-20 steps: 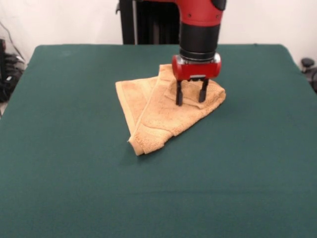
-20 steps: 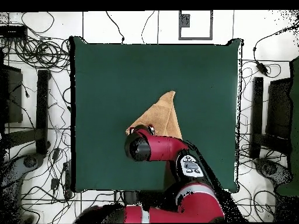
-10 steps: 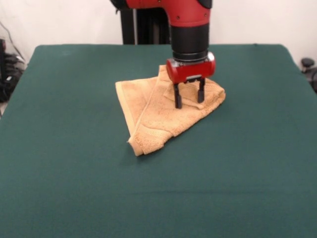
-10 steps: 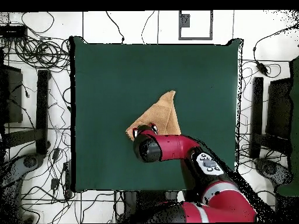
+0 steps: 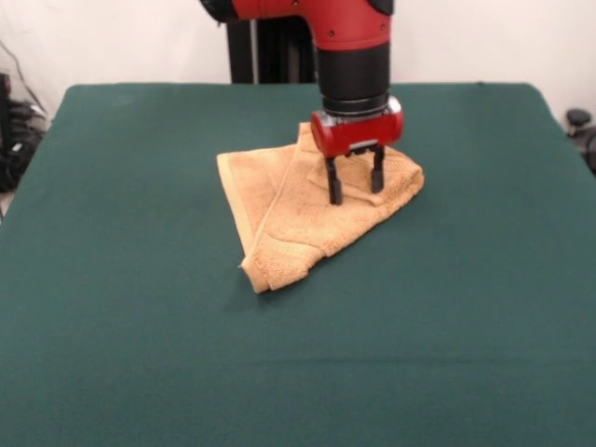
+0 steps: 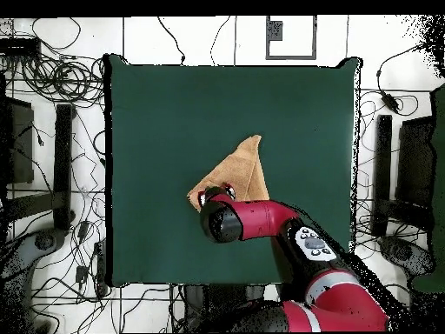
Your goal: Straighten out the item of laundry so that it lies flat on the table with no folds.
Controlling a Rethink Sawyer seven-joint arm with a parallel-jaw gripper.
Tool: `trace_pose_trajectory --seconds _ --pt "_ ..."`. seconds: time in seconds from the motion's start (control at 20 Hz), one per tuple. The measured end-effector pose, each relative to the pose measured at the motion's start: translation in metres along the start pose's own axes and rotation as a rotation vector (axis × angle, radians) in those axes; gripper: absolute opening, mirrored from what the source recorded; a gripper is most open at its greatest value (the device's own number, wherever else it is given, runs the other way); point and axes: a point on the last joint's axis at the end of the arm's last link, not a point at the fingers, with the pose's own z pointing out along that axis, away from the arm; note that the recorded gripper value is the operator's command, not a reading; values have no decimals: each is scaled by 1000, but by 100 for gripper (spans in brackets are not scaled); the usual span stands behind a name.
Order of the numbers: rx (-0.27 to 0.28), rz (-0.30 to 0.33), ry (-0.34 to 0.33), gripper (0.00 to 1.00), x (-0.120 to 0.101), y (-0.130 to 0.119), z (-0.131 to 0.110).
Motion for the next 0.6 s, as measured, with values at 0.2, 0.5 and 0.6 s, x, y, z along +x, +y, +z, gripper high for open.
trace_pose_trajectory --seconds 0.2,0.5,0.6 --pt "5 -8 1 100 -1 2 -1" --pt "11 -17 2 100 -1 3 -2" --pt "11 -17 2 100 -1 4 -2"
